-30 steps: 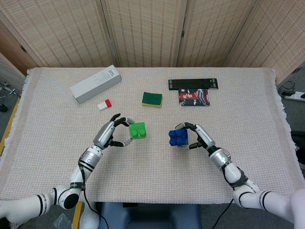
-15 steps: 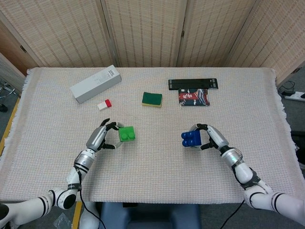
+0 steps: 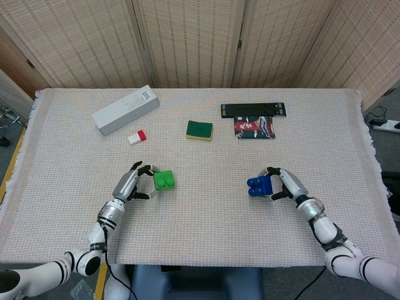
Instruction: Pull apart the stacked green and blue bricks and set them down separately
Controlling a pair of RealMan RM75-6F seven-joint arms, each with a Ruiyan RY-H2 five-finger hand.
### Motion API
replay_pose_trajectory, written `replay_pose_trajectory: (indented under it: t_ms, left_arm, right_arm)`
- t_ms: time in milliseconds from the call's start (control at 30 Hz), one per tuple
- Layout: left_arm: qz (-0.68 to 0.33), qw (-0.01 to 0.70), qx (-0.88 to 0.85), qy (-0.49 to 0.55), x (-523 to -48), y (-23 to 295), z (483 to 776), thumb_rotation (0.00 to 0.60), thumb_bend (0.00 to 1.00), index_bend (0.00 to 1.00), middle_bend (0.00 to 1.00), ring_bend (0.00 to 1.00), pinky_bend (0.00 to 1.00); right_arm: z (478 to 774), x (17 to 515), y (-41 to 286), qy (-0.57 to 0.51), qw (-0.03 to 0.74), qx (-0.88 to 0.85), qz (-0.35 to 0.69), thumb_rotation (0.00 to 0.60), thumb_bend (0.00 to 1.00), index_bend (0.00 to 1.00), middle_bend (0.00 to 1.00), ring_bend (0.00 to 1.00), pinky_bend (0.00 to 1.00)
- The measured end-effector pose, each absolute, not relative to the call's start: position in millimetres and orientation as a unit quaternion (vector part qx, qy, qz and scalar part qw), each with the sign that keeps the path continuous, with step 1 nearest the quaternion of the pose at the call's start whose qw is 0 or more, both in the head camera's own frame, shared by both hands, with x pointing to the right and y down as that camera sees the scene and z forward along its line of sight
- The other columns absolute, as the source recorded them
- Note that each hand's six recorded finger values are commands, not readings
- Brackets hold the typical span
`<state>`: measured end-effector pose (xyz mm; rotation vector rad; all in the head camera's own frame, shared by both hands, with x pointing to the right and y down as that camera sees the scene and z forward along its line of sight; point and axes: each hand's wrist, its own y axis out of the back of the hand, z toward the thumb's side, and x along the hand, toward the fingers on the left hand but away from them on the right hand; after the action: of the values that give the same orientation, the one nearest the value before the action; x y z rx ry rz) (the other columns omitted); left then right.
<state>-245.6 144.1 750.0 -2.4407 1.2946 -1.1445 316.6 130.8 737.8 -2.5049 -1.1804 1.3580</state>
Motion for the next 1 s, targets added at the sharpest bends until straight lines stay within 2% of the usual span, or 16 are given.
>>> replay_pose_trajectory:
  t_ms: [100, 167, 200, 300, 333, 367, 467, 567, 800, 1000]
  left_arm:
    - [-0.383, 0.072, -0.815, 0.429, -246, 146, 753, 0.600, 0.42, 0.58, 0.78, 0.32, 0.00]
    - [-0.387, 0.071, -0.816, 0.423, -245, 148, 755, 0.600, 0.41, 0.49, 0.69, 0.27, 0.00]
    - [-0.391, 0.071, -0.818, 0.416, -245, 149, 756, 0.600, 0.41, 0.42, 0.60, 0.23, 0.00]
    - [-0.402, 0.070, -0.821, 0.399, -245, 152, 759, 0.600, 0.41, 0.28, 0.41, 0.14, 0.00]
    - [-0.405, 0.069, -0.822, 0.395, -245, 152, 760, 0.600, 0.41, 0.25, 0.34, 0.10, 0.00]
    - [-0.407, 0.069, -0.822, 0.392, -245, 152, 760, 0.600, 0.41, 0.23, 0.31, 0.07, 0.00]
    - [-0.411, 0.073, -0.823, 0.385, -245, 152, 759, 0.600, 0.39, 0.18, 0.24, 0.02, 0.00]
    - [-0.410, 0.074, -0.824, 0.385, -244, 150, 758, 0.600, 0.37, 0.17, 0.22, 0.01, 0.00]
    - [-0.410, 0.078, -0.823, 0.385, -244, 149, 755, 0.600, 0.36, 0.17, 0.21, 0.00, 0.00]
    - [-0.400, 0.083, -0.826, 0.389, -245, 144, 746, 0.600, 0.33, 0.15, 0.17, 0.00, 0.00]
  right_arm:
    - [737, 316, 130, -0.383, 0.030, -0.813, 0.437, 0.600, 0.32, 0.87, 0.32, 0.30, 0.12]
    - [736, 317, 130, -0.383, 0.033, -0.814, 0.436, 0.600, 0.32, 0.78, 0.28, 0.28, 0.12]
    - [735, 317, 131, -0.382, 0.035, -0.814, 0.435, 0.600, 0.32, 0.73, 0.25, 0.27, 0.12]
    - [735, 318, 132, -0.374, 0.043, -0.817, 0.436, 0.600, 0.32, 0.48, 0.15, 0.20, 0.12]
    - [735, 318, 133, -0.371, 0.043, -0.818, 0.437, 0.600, 0.32, 0.37, 0.11, 0.17, 0.12]
    - [735, 318, 134, -0.368, 0.042, -0.818, 0.439, 0.600, 0.32, 0.26, 0.07, 0.15, 0.12]
    - [738, 320, 136, -0.352, 0.038, -0.819, 0.452, 0.600, 0.32, 0.06, 0.01, 0.11, 0.12]
    - [740, 322, 137, -0.337, 0.037, -0.819, 0.463, 0.600, 0.32, 0.01, 0.00, 0.10, 0.12]
    - [743, 323, 138, -0.321, 0.038, -0.817, 0.478, 0.600, 0.32, 0.00, 0.00, 0.07, 0.11]
    - [731, 321, 131, -0.326, 0.046, -0.823, 0.463, 0.600, 0.32, 0.00, 0.00, 0.05, 0.10]
